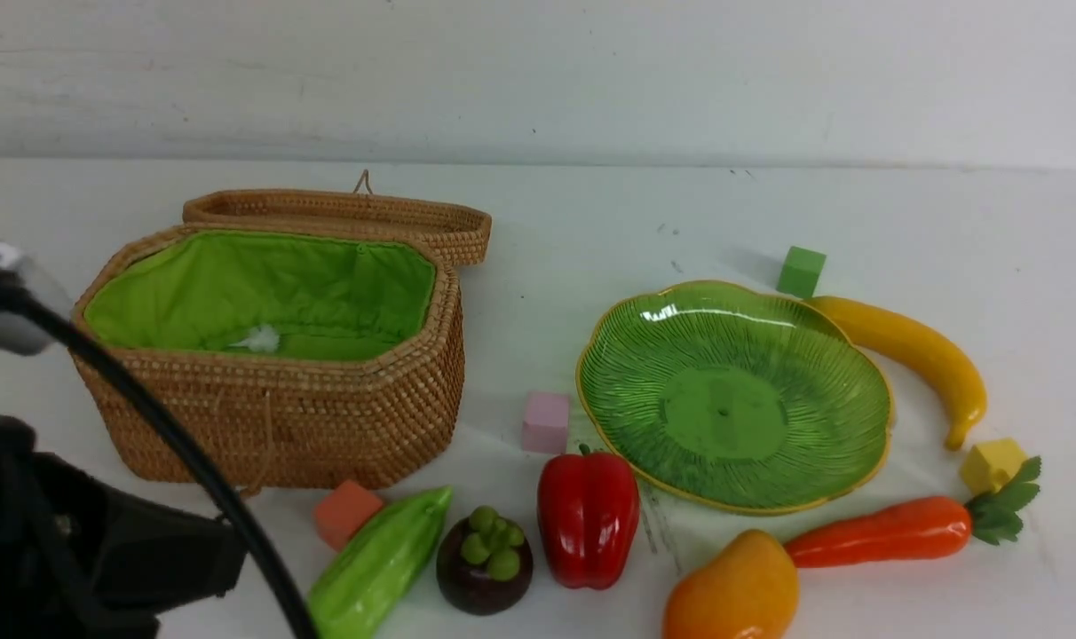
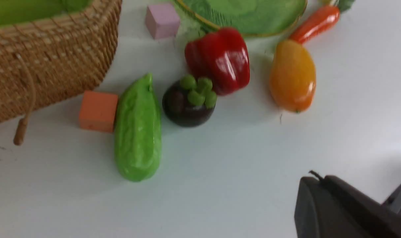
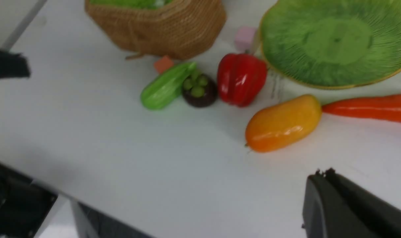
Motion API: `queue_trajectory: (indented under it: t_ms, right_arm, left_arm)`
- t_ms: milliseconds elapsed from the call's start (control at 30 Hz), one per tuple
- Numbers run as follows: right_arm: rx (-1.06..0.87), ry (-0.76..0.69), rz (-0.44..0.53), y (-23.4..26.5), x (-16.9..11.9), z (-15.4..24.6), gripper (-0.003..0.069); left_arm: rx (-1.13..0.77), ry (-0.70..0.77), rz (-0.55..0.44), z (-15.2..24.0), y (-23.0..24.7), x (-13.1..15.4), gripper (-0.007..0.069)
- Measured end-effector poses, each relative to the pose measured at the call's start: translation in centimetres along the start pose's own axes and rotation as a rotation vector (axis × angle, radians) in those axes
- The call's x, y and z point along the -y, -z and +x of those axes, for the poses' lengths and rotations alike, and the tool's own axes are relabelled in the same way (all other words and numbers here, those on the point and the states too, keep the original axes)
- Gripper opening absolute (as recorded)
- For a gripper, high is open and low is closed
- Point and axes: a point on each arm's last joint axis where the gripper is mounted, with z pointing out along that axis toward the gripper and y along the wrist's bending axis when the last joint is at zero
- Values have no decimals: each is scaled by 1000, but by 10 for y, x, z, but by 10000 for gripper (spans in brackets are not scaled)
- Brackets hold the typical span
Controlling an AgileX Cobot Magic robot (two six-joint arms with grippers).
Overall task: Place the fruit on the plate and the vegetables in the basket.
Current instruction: Take a chayote with your left arm and place it on the basket on the left.
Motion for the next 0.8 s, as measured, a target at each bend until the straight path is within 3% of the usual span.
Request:
queue_trajectory:
  t_ms: [267, 567, 700, 800]
  right_arm:
    - [-48, 115, -102, 16, -8, -7, -8]
    - [-7, 218, -172, 15, -15, -10, 0]
    - [8, 230, -187, 15, -16, -12, 1]
    - [6, 232, -192, 15, -17, -11, 2]
  left_arm:
    - [-286, -101, -50, -5, -52, 12, -13]
    - [-327, -93, -156, -12, -96, 2, -6]
    - [-355, -98, -179, -13, -124, -4, 115]
    - [-391, -91, -219, -10, -147, -11, 281]
